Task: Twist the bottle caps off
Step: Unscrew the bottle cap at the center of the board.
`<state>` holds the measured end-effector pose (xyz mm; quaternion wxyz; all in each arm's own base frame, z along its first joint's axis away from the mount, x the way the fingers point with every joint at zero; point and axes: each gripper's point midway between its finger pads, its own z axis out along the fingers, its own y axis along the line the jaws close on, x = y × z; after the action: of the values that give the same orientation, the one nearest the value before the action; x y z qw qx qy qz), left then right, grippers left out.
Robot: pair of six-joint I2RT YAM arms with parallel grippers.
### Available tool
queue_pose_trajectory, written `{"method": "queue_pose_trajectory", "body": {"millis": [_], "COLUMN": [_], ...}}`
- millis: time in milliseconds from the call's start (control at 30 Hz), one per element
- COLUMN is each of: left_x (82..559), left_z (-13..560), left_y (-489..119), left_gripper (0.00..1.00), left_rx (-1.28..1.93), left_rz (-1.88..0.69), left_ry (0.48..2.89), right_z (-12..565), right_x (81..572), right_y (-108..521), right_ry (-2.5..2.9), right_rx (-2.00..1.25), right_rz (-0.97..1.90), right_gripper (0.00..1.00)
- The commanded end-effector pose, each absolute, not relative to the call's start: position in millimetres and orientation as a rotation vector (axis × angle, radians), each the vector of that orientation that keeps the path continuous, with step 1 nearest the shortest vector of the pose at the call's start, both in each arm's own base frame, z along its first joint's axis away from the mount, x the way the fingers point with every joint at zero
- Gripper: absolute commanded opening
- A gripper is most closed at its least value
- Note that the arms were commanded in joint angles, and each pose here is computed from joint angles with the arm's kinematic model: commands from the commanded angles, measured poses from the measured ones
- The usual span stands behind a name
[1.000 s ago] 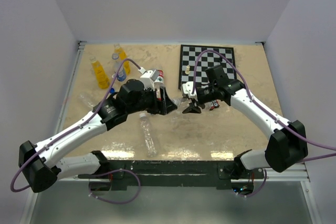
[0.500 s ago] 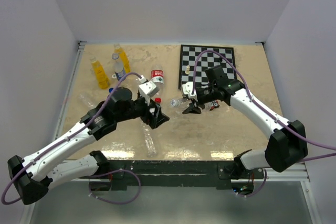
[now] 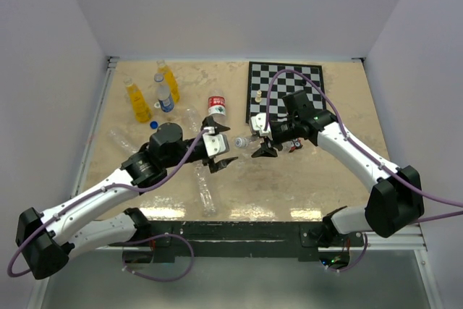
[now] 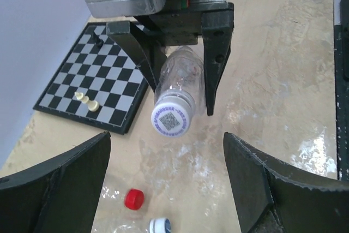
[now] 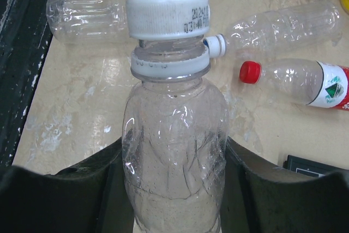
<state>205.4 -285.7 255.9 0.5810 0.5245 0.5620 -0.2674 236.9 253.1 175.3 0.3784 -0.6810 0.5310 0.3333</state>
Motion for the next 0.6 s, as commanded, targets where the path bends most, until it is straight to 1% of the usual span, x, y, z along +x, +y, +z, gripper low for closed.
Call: {"method": "queue_pose_trajectory", "body": {"millis": [0,67,167,300,567], "left_x": [210.0,209.3,208.3,208.6,209.0], "left_z": [283.7,283.0,279.0,273.9,266.3], "left_y": [-301.4,-304.8,-309.2,-315.1,-318.3], "left_gripper": [0.88,0.87,0.81,0.69,0.55], "left_rx": [1.242,1.243,1.258,1.276,1.284], "left_rz": [-0.611,-0.631,-0.654,-0.684,-0.711], "left_ry": [1.117,1.108,1.110,1.126,1.152], "right_z": [181.4,181.2,181.4,180.9,180.9], "right_x": [238.6,238.9,238.7,238.4,239.2], "right_y": [254.3,254.2,254.3,254.7,254.0], "right_ry": [1.326,1.328,1.327,1.327,1.330], "right_rx": [-1.743,-1.744,-1.744,-1.745,-1.743], "right_rz": [0.844,0.844,0.845,0.847,0.846], "right_gripper": [0.00,0.00,0.00,0.00,0.00]}}
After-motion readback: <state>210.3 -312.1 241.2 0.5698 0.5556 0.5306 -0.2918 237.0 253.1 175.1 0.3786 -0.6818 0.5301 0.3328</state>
